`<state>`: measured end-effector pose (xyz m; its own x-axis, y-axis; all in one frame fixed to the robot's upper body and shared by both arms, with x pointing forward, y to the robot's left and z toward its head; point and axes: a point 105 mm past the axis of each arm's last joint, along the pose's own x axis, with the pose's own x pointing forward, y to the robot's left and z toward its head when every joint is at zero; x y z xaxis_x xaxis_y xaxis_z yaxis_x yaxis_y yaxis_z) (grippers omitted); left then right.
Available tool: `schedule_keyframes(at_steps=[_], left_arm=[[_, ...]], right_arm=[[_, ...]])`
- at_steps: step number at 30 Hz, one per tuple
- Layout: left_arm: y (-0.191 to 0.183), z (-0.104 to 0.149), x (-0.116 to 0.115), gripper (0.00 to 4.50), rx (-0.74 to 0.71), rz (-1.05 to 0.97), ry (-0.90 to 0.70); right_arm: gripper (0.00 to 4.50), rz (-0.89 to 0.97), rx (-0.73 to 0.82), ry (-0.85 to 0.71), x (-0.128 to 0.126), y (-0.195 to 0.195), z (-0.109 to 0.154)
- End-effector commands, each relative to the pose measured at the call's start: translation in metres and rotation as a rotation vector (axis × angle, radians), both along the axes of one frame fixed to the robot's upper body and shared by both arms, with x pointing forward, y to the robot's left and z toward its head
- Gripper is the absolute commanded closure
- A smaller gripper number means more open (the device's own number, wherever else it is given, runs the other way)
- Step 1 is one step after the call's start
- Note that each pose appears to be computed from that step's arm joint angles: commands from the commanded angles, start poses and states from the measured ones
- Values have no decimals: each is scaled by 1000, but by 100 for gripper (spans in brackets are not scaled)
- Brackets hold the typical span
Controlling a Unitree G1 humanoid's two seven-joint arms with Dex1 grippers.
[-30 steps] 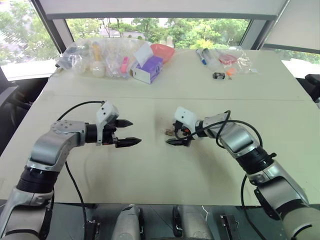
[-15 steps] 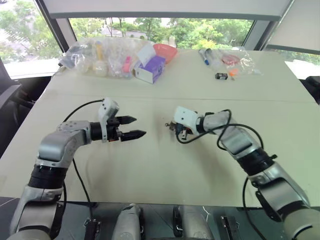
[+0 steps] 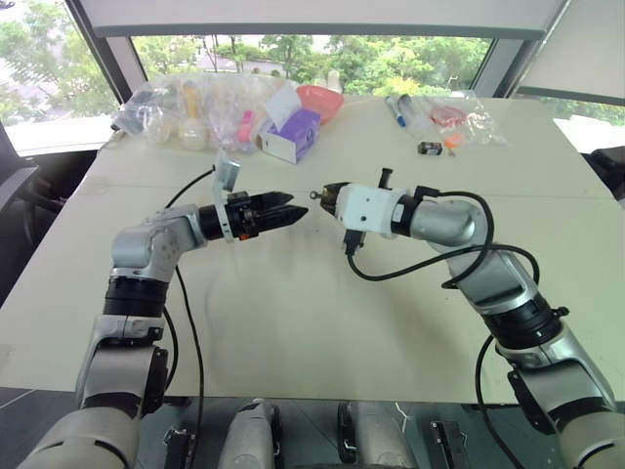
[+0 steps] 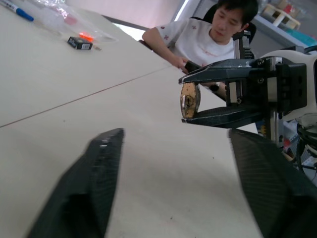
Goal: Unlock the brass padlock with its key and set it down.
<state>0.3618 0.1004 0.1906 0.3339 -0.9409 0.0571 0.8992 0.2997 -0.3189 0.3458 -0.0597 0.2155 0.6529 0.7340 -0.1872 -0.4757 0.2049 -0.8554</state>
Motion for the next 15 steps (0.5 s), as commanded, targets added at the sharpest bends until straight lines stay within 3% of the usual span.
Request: schedule_keyframes(at_steps=[1, 13, 15], left_arm=[[-6, 24, -1, 171, -45, -36, -65], [-14, 26, 4, 171, -39, -50, -84], [-15, 24, 5, 225, -37, -58, -83]], right_arm=[[380, 17, 29, -67, -8, 3, 21], [380, 39, 38, -55, -14, 10, 21], [380, 40, 40, -57, -15, 11, 22]])
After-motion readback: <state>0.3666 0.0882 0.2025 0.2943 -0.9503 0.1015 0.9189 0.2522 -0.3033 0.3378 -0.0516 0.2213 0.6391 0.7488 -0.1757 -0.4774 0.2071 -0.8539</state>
